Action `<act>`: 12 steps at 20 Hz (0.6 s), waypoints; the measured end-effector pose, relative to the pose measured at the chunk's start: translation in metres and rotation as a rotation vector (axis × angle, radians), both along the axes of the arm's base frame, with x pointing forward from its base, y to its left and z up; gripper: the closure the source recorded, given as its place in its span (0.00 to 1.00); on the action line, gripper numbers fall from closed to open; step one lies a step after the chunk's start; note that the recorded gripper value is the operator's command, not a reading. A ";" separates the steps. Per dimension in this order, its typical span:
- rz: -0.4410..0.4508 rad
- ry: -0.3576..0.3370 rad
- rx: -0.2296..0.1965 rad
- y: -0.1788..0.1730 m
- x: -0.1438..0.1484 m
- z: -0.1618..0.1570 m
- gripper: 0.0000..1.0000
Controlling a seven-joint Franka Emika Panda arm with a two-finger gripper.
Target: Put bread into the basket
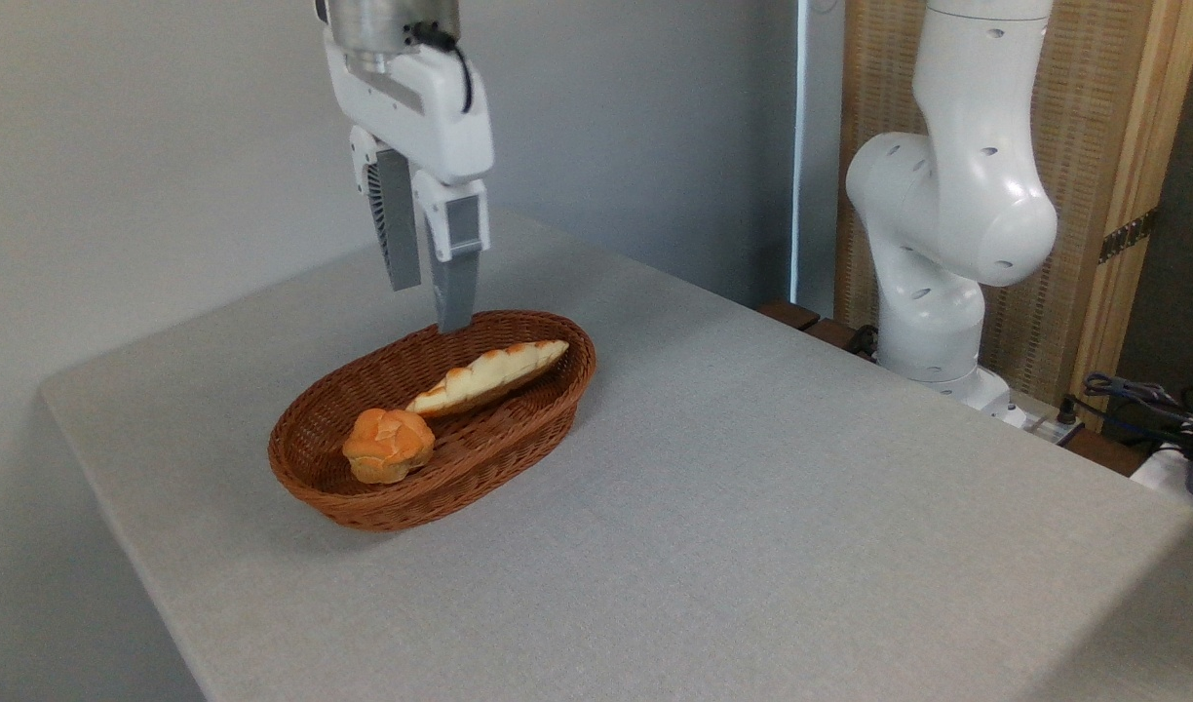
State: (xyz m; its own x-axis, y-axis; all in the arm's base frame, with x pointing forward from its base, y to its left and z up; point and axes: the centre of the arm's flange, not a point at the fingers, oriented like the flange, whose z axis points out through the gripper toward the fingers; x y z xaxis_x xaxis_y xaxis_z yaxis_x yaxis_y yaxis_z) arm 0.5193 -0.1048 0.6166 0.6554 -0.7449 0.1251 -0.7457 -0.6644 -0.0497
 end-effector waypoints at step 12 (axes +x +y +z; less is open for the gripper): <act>0.113 0.112 -0.035 0.057 0.022 0.022 0.00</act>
State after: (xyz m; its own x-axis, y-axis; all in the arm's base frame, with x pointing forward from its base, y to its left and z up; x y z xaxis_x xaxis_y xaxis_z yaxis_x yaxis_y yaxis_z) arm 0.5411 -0.0480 0.6388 0.7461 -0.6621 0.0708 -0.6656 -0.7443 0.0544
